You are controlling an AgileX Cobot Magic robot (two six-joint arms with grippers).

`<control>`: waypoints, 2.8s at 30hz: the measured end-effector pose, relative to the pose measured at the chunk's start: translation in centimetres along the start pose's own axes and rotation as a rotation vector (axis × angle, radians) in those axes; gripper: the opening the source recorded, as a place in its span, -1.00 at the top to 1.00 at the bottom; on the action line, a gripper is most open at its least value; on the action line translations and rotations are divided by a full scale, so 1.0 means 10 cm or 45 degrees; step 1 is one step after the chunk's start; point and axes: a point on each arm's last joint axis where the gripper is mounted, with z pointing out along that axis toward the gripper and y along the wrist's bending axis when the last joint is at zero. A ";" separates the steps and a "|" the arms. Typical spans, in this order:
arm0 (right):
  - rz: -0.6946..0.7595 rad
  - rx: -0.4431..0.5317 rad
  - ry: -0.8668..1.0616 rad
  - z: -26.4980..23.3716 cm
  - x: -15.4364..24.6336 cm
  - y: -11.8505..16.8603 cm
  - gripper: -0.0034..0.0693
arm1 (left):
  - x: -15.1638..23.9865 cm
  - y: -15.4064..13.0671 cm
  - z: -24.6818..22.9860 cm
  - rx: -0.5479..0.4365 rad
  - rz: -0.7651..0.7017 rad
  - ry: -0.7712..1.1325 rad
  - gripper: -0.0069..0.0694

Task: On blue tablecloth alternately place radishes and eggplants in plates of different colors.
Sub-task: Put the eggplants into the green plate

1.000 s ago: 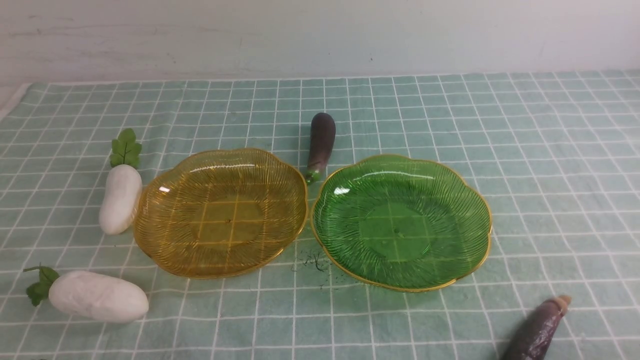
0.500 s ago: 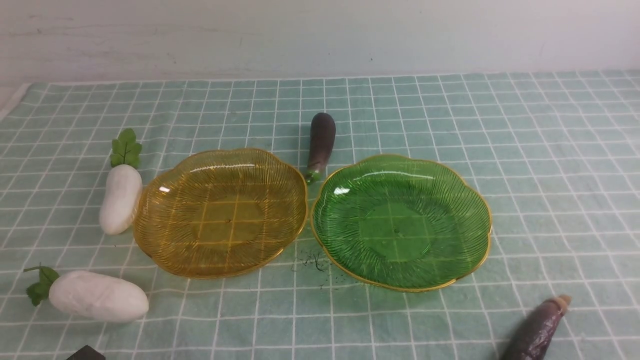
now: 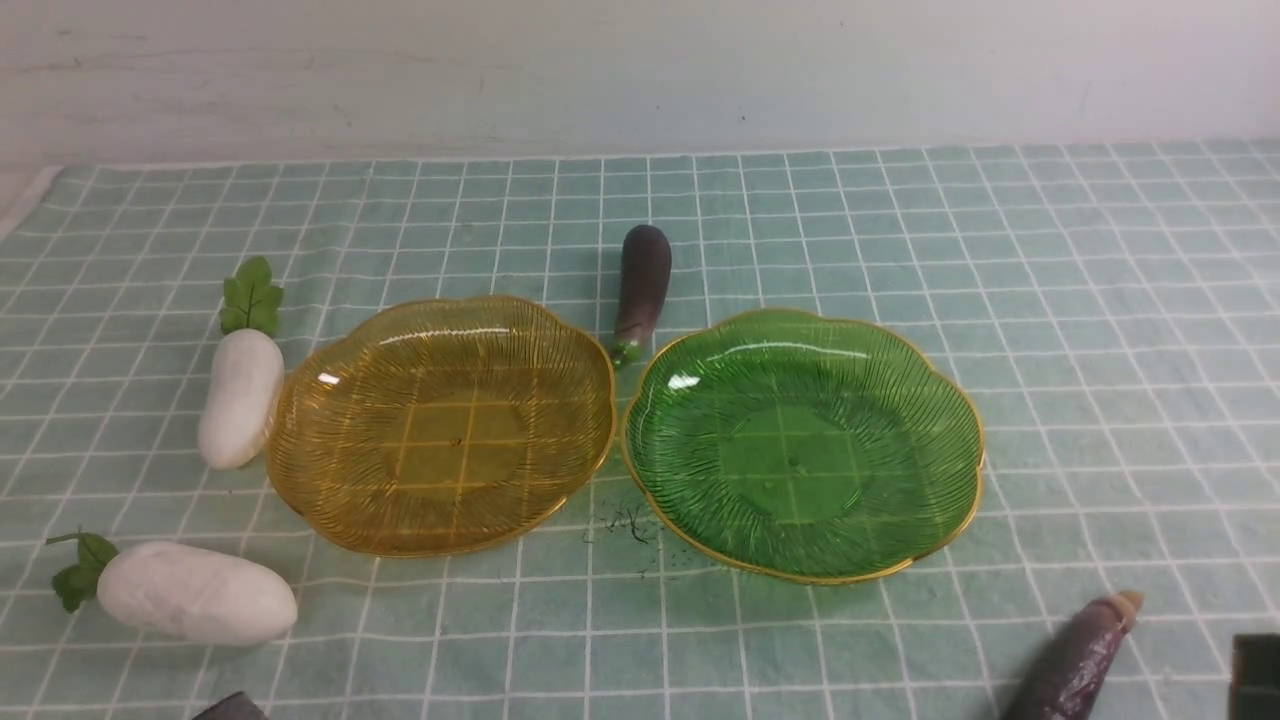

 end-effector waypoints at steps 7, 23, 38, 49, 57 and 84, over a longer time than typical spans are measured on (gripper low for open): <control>0.027 0.053 0.145 0.33 -0.36 0.04 0.06 | -0.12 -0.11 0.13 -0.219 0.112 0.396 0.83; 0.128 0.139 0.314 1.17 -0.88 0.00 -0.48 | -0.20 -0.03 0.33 -0.394 0.076 0.645 0.83; 0.150 0.169 0.360 1.40 -0.88 -0.06 -0.44 | -0.21 -0.04 0.33 -0.393 0.076 0.646 0.83; 0.033 0.127 0.390 1.22 -1.05 0.06 0.30 | -0.19 -0.04 0.32 -0.380 0.131 0.679 0.83; -0.049 0.000 0.164 0.49 -1.51 0.40 0.30 | -0.18 -0.04 0.31 -0.382 0.130 0.700 0.83; -0.174 -0.212 -0.254 1.49 -1.83 1.01 -0.11 | -0.19 -0.04 0.32 -0.391 0.104 0.671 0.51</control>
